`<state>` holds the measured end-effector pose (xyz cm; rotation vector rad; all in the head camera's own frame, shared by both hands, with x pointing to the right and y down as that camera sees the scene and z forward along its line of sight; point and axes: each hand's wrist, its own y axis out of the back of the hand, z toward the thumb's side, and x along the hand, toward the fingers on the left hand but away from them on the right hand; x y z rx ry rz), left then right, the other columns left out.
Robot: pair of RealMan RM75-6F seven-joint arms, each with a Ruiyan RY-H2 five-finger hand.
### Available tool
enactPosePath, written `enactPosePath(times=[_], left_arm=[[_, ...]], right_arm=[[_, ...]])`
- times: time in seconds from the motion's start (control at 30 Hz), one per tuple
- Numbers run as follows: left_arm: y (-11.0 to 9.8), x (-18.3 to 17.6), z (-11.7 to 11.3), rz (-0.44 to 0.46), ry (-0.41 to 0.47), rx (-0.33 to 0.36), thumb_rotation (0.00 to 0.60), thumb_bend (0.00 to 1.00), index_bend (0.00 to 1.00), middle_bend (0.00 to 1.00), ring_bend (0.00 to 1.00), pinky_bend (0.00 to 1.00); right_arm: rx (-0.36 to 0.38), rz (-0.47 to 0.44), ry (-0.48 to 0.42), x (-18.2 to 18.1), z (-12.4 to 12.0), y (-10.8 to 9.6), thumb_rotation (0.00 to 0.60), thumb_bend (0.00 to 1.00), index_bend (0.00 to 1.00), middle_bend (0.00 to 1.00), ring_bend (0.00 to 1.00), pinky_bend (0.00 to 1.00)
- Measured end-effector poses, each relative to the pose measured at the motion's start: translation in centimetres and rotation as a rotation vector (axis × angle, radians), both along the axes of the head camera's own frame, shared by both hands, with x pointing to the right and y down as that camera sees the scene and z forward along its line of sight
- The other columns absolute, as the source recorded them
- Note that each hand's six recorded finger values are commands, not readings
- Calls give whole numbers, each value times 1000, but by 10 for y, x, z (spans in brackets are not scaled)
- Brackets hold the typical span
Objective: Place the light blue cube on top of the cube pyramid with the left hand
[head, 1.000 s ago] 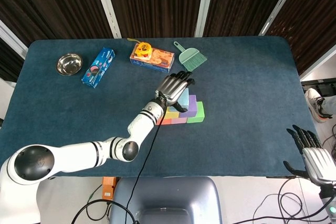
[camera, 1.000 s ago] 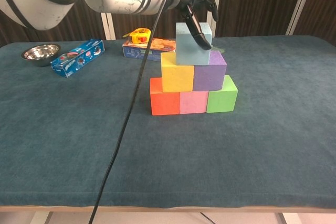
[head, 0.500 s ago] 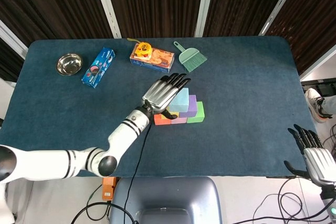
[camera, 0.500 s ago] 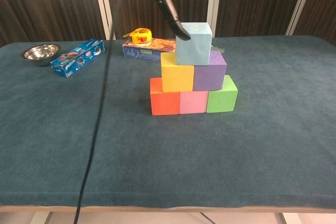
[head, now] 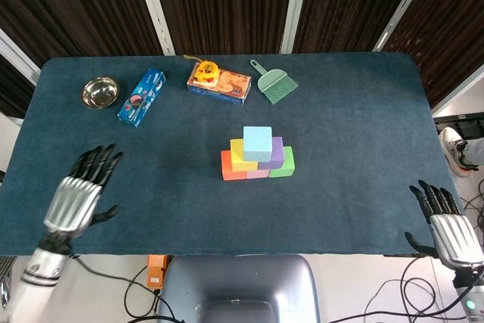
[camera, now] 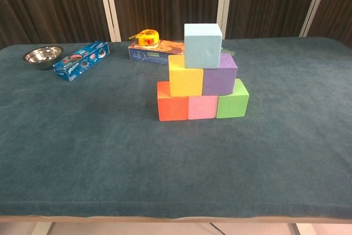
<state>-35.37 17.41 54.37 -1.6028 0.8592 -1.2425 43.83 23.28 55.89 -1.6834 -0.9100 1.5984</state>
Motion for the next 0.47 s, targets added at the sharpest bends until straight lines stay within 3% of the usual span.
enactPosePath(times=[0.13,0.27,0.33,0.47], left_arm=[[50,-65,12,-132,17,3,600,0,0,0,0,131],[89,-90,14,-162,1,41,600,0,0,0,0,129],[102,-91,12,-168,10,48,600,0,0,0,0,129],[107,-89,18,-162,26,4,600,0,0,0,0,129]], right_arm=[[10,21,22,2,3,-4,600,212,0,0,0,0],[13,12,33,-3,6,-5,600,211,0,0,0,0],[11,1,36,-5,7,-4,600,211,0,0,0,0],[15,0,30,-7,5,-2,600,211,0,0,0,0]])
